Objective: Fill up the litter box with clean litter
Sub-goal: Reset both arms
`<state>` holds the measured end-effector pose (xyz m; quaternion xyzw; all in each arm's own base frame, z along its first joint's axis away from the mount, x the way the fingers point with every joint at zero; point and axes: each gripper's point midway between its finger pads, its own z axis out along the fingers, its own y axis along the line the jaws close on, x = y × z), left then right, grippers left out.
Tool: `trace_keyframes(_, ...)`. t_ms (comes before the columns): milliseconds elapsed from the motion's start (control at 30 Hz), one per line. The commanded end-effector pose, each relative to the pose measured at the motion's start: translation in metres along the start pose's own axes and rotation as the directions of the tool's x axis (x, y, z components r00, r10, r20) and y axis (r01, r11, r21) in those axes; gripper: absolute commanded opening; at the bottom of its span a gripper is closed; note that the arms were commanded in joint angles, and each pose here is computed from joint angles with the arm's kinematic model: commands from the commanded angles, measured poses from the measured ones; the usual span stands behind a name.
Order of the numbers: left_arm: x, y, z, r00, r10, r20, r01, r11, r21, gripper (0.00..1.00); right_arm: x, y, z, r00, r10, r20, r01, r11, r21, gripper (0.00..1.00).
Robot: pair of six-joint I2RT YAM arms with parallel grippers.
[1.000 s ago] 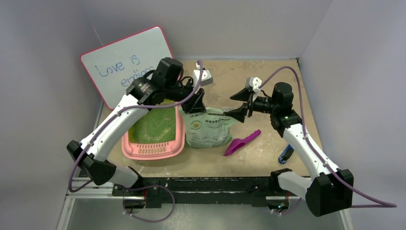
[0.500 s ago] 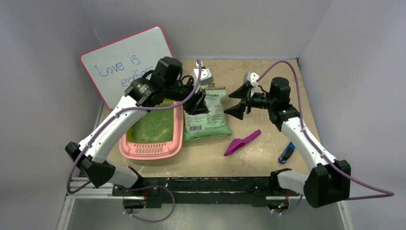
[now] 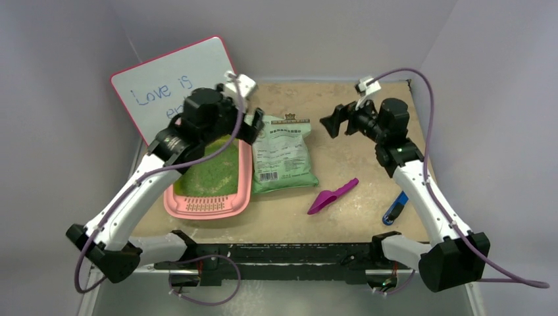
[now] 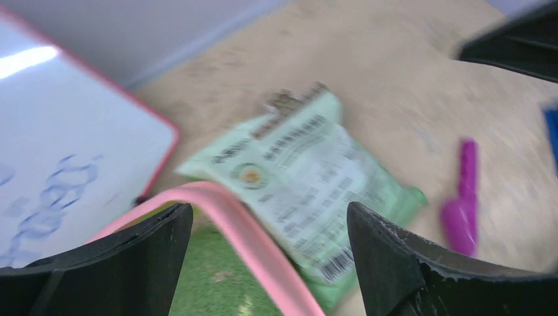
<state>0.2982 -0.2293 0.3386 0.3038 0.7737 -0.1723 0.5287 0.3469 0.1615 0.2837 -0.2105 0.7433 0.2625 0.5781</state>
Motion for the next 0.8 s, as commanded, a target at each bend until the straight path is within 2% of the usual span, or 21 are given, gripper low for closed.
trace_keyframes(0, -0.037, 0.12, -0.051, 0.936, -0.18, 0.302, 0.304, 0.845, -0.44, 0.88, -0.025, -0.067, -0.021, 0.988, 0.148, 0.047, -0.154, 0.891, 0.427, 0.99)
trace_keyframes(133, 0.0, 0.182, -0.092, 0.886, -0.279, 0.37, 0.461, 0.615, -0.64, 0.91, -0.025, -0.074, -0.031, 0.978, 0.196, 0.075, -0.207, 0.844, 0.494, 0.99)
trace_keyframes(267, 0.031, 0.2, -0.13, 0.848, -0.269, 0.456, 0.529, 0.409, -0.743, 0.96, -0.029, -0.089, -0.044, 0.972, 0.207, 0.115, -0.235, 0.776, 0.585, 0.99)
trace_keyframes(400, 0.064, 0.212, -0.169, 0.822, -0.243, 0.514, 0.556, 0.148, -0.818, 0.96, -0.023, -0.085, -0.043, 0.973, 0.22, 0.07, -0.22, 0.789, 0.574, 0.99)
trace_keyframes(433, 0.068, 0.212, -0.174, 0.818, -0.249, 0.518, 0.556, 0.116, -0.823, 0.96, -0.022, -0.084, -0.043, 0.973, 0.219, 0.073, -0.221, 0.789, 0.573, 0.99)
trace_keyframes(567, 0.082, 0.21, -0.187, 0.826, -0.253, 0.504, 0.532, 0.057, -0.845, 0.96, -0.025, -0.083, -0.046, 0.975, 0.2, 0.099, -0.221, 0.796, 0.563, 0.99)
trace_keyframes(667, 0.085, 0.211, -0.187, 0.831, -0.249, 0.497, 0.523, 0.047, -0.851, 0.96, -0.028, -0.08, -0.044, 0.976, 0.191, 0.107, -0.219, 0.811, 0.543, 0.99)
trace_keyframes(767, 0.087, 0.213, -0.191, 0.833, -0.243, 0.496, 0.514, 0.009, -0.858, 0.96, -0.029, -0.078, -0.041, 0.976, 0.191, 0.108, -0.219, 0.82, 0.528, 0.99)
